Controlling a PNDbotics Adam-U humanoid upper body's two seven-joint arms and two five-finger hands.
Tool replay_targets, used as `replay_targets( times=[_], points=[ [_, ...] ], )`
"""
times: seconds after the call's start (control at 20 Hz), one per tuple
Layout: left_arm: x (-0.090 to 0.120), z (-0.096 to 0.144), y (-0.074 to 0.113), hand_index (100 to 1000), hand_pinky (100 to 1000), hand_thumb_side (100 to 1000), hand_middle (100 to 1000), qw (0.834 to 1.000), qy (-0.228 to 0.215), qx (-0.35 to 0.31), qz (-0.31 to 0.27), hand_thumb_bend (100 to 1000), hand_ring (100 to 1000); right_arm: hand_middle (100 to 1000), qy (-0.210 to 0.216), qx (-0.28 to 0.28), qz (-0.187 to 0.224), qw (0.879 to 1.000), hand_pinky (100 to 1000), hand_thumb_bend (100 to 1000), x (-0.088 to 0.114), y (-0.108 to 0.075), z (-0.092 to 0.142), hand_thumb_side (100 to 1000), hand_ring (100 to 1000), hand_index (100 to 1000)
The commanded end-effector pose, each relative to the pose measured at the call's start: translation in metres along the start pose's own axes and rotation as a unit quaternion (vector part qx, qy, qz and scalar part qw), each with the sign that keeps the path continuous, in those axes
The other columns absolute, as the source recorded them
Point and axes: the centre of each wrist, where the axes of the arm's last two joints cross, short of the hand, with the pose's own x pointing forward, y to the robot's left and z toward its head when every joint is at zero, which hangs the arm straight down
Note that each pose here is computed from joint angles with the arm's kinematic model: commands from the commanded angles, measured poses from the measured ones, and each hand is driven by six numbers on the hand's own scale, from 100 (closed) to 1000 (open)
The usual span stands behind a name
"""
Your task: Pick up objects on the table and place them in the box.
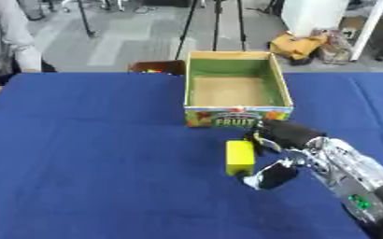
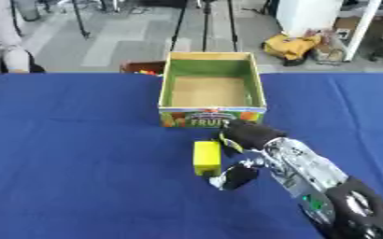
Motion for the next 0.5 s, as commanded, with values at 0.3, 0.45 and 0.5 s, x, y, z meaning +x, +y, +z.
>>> replay_targets(
  times=[0.3,0.45,0.5],
  points=[
    [0.005,-0.007,0.0,942,567,993,870,1.0,-0.012,-0.009,-0.002,100,783,381,0.012,-0.1,-0.002,0.995,808,100,-0.004,-0.059,0.017,517,799,539],
    [0.005,-0.006,0.0,943,567,993,870,1.0,-0.011,-0.009,-0.002,100,783,377,0.021,-0.141,-0.006,0.99,803,100,-0.005,-0.081,0.023,518,798,533],
    [0.005,-0.006,0.0,943,567,993,871,1.0,-0.01,-0.01,-0.002,100,783,375,0.026,-0.157,-0.006,0.987,801,100,-0.006,-0.09,0.024,516,797,532]
  ],
)
